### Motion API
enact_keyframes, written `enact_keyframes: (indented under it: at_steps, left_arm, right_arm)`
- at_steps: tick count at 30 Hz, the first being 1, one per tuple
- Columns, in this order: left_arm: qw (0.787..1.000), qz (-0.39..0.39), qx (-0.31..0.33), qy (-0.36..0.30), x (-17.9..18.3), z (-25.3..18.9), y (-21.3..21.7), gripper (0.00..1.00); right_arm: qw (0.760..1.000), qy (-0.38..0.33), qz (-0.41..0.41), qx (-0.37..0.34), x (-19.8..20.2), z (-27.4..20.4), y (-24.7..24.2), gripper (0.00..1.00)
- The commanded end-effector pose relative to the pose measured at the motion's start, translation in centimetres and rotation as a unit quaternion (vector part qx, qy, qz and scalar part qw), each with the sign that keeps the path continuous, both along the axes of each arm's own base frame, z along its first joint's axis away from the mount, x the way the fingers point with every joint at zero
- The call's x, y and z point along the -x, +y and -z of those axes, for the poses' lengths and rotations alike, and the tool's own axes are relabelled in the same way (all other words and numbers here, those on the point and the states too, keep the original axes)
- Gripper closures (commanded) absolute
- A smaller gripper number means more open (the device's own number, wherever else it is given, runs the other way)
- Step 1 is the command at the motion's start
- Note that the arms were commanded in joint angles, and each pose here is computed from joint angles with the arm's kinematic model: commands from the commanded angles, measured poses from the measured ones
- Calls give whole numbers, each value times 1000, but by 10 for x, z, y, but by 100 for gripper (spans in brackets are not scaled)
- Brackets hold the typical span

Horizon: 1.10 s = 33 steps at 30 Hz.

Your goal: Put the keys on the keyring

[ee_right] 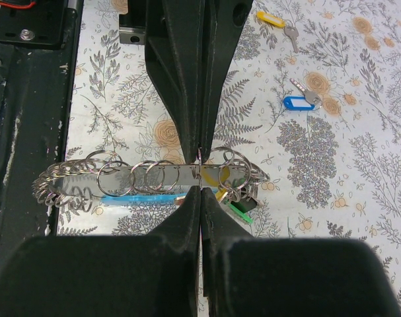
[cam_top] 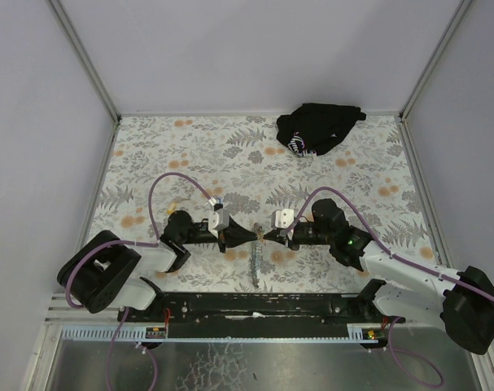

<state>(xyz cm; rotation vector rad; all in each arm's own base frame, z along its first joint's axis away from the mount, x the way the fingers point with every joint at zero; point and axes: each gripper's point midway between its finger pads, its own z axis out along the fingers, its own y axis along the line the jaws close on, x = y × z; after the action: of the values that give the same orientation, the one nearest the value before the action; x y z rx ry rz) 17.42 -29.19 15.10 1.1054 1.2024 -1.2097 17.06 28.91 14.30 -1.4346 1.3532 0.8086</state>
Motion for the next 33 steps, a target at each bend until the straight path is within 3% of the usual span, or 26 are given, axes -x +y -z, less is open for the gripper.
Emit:
enact_keyframes:
  at_steps: [1, 33]
  left_arm:
    - [999, -11, 24, -48, -8, -22, -3, 100]
    - [998, -28, 19, -48, -13, -21, -1, 100]
  right_arm:
    - [1000, -24, -7, -18, -2, -17, 6, 100]
    - [1000, -26, -3, -14, -3, -16, 5, 100]
